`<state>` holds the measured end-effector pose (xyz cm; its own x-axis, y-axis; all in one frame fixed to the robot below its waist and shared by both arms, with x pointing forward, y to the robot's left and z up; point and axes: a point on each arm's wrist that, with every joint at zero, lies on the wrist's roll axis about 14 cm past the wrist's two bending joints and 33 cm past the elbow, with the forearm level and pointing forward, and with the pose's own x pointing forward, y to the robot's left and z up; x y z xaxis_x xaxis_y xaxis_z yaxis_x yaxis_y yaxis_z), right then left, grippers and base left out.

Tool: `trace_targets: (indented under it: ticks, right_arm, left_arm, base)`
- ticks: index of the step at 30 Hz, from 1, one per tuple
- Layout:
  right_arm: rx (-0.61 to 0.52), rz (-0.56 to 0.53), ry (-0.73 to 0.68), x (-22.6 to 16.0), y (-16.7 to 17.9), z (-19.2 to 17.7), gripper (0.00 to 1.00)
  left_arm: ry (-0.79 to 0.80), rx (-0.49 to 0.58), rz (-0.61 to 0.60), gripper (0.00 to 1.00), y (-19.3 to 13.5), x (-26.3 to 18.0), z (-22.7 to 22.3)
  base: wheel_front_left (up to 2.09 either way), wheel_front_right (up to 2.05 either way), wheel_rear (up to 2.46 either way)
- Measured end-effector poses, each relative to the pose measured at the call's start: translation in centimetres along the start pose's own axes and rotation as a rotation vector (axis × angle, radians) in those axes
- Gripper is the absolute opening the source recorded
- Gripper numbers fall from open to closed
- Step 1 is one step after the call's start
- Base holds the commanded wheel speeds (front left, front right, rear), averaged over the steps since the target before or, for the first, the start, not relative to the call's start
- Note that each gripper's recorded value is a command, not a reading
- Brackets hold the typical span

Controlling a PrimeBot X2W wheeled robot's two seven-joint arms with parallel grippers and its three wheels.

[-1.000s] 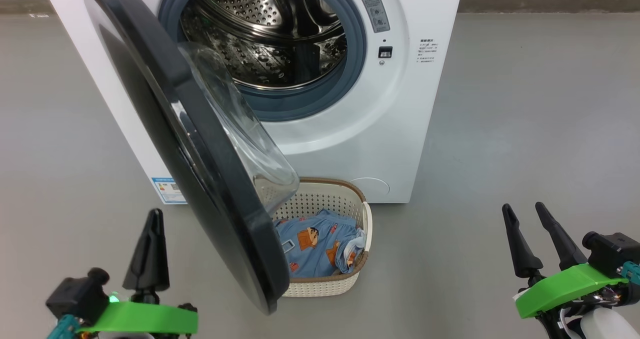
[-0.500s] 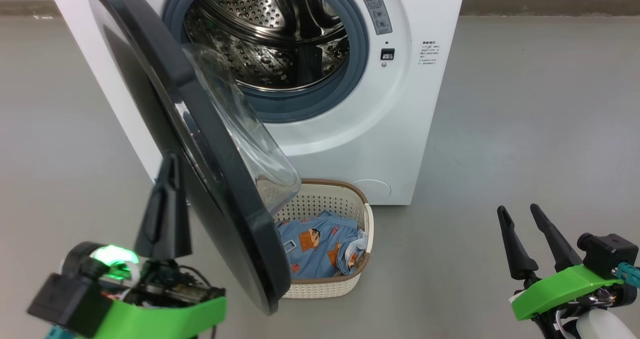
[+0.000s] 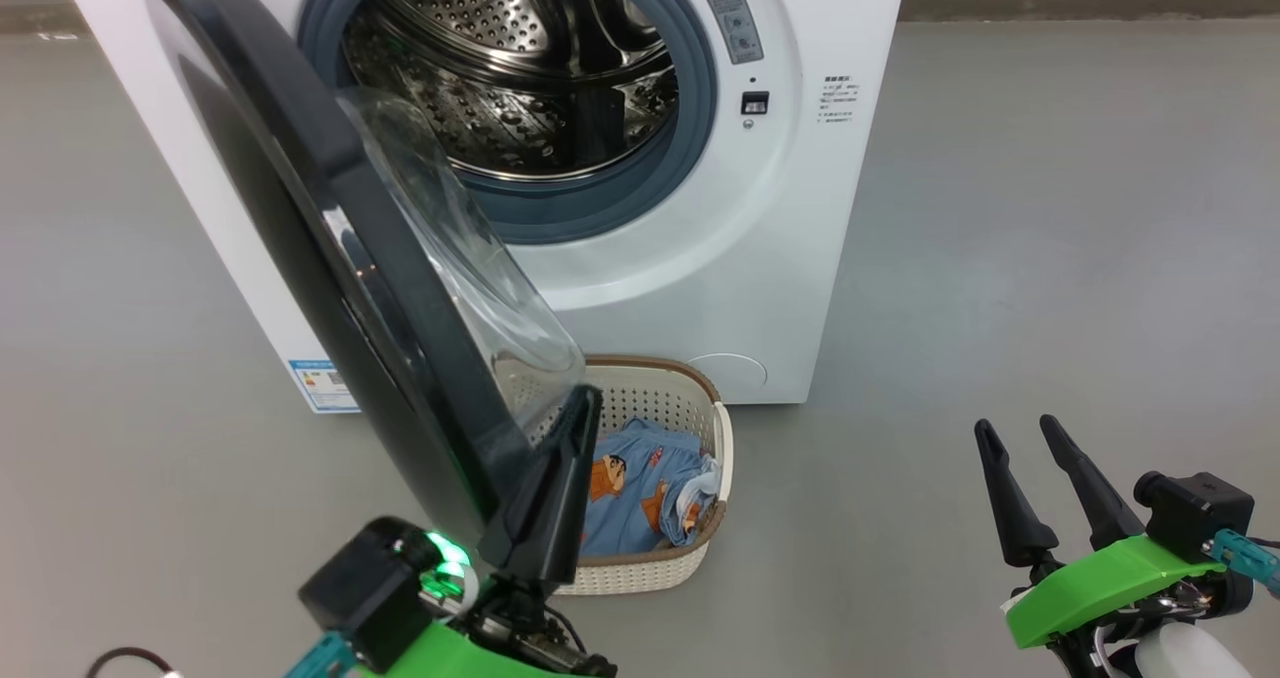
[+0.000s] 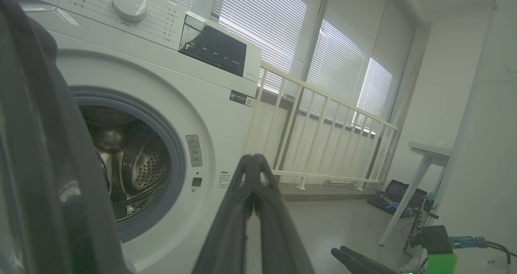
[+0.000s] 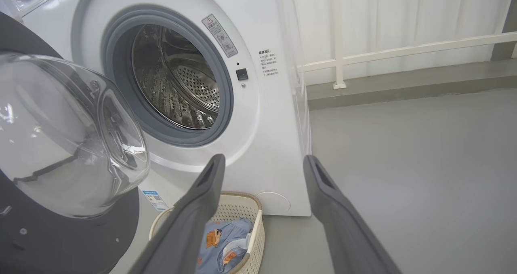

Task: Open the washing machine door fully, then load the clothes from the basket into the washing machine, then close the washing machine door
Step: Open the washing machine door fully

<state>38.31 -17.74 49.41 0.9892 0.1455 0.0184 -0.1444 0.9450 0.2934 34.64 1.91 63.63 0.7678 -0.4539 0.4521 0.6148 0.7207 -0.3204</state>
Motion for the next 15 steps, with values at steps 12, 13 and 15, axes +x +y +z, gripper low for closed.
trace_targets:
  ticks: [12, 13, 15]
  right_arm:
    - [0.006, -0.039, 0.009, -0.8, -1.2, -0.3, 1.0]
    - [0.006, -0.041, 0.008, -0.8, -1.2, -0.3, 1.0]
    - [0.007, -0.043, 0.007, -0.9, -1.3, -0.3, 1.0]
  left_arm:
    - [0.276, -0.166, 0.115, 0.0, 2.4, -2.4, -9.0]
    - [0.287, -0.169, 0.133, 0.0, 2.8, -2.6, -9.4]
    - [0.304, -0.166, 0.159, 0.0, 3.6, -2.9, -9.9]
  base:
    - [0.0, 0.0, 0.0]
    - [0.0, 0.0, 0.0]
    - [0.0, 0.0, 0.0]
